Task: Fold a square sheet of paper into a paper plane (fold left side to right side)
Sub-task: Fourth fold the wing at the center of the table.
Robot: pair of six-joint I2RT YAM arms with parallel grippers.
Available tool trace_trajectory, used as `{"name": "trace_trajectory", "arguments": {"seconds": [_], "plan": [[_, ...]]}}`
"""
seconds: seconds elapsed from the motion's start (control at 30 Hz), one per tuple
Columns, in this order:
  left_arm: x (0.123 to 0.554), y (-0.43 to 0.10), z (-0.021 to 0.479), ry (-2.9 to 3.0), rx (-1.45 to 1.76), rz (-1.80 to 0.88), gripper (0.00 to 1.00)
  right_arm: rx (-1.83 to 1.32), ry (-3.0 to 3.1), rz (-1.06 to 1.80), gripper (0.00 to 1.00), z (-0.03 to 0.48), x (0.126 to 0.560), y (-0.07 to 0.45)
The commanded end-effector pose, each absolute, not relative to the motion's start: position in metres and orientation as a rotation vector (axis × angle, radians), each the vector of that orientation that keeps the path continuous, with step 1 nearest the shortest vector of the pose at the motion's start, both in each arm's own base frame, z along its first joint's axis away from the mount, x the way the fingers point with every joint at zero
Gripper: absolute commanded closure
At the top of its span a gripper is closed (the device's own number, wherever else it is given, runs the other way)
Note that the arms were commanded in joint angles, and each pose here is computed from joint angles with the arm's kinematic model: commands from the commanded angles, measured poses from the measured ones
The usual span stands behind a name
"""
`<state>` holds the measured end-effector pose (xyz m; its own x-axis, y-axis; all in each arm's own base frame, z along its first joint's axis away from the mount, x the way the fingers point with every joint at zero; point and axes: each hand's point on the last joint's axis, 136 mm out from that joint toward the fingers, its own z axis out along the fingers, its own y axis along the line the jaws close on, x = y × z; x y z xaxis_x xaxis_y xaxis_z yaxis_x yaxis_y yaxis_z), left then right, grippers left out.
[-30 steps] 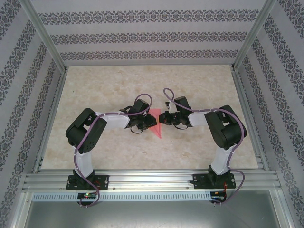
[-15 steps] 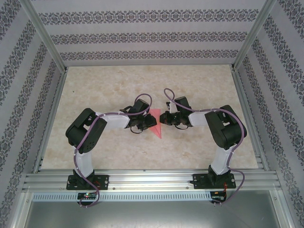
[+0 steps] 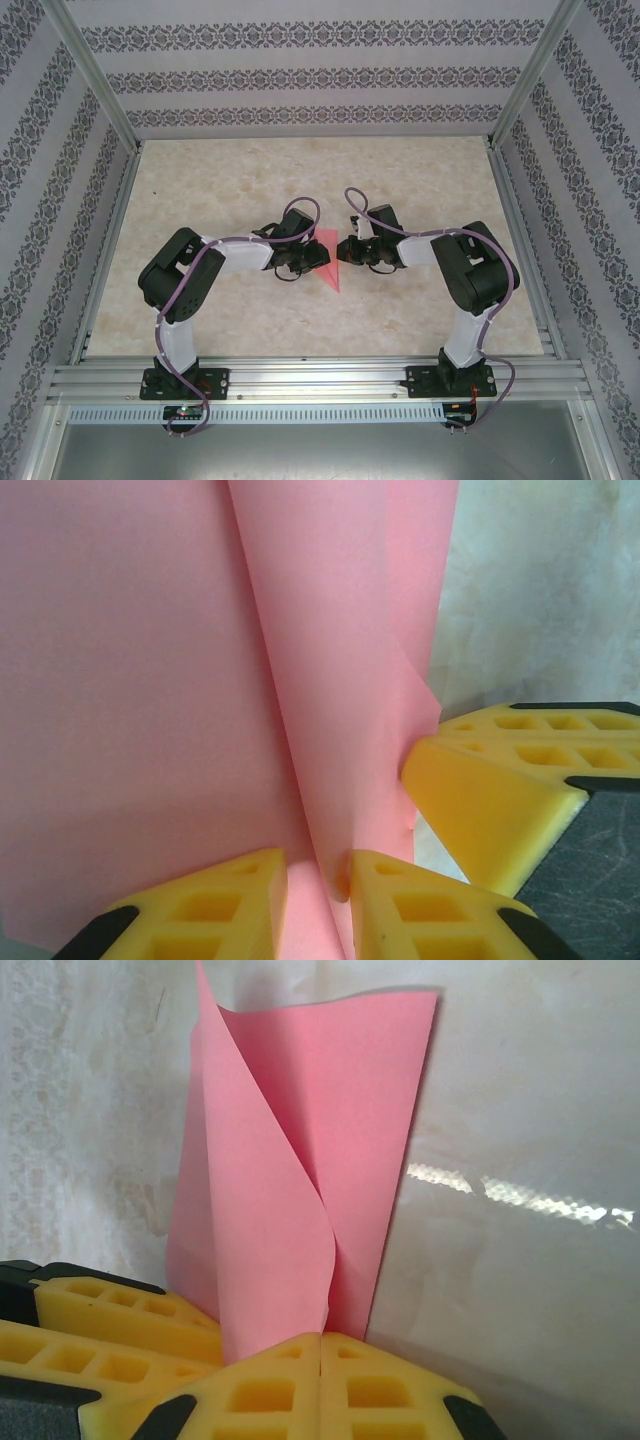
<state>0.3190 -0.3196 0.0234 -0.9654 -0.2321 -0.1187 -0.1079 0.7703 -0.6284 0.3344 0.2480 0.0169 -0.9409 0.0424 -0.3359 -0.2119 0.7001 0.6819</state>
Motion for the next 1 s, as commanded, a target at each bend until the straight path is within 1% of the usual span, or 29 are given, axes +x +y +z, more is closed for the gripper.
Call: {"name": "trace_trajectory", "arguments": {"seconds": [0.0,0.23,0.4,0.67,0.97], "plan": [[0.308,-0.315,0.004,2.827,-0.282,-0.907,0.74,-0.134,2.607,1.032,0.95,0.006,0.333,0.238],[0.309,-0.317,0.008,2.821,-0.279,-0.921,0.74,-0.136,2.656,0.98,0.95,-0.005,0.331,0.233],[0.311,-0.318,0.021,2.799,-0.264,-0.939,0.73,-0.146,2.687,0.938,0.95,-0.011,0.328,0.229],[0.319,-0.32,0.065,2.735,-0.194,-0.959,0.69,-0.155,2.713,0.92,0.95,-0.016,0.325,0.226],[0.328,-0.308,0.111,2.66,-0.175,-0.97,0.63,-0.162,2.721,0.917,0.95,-0.019,0.323,0.226]]}}
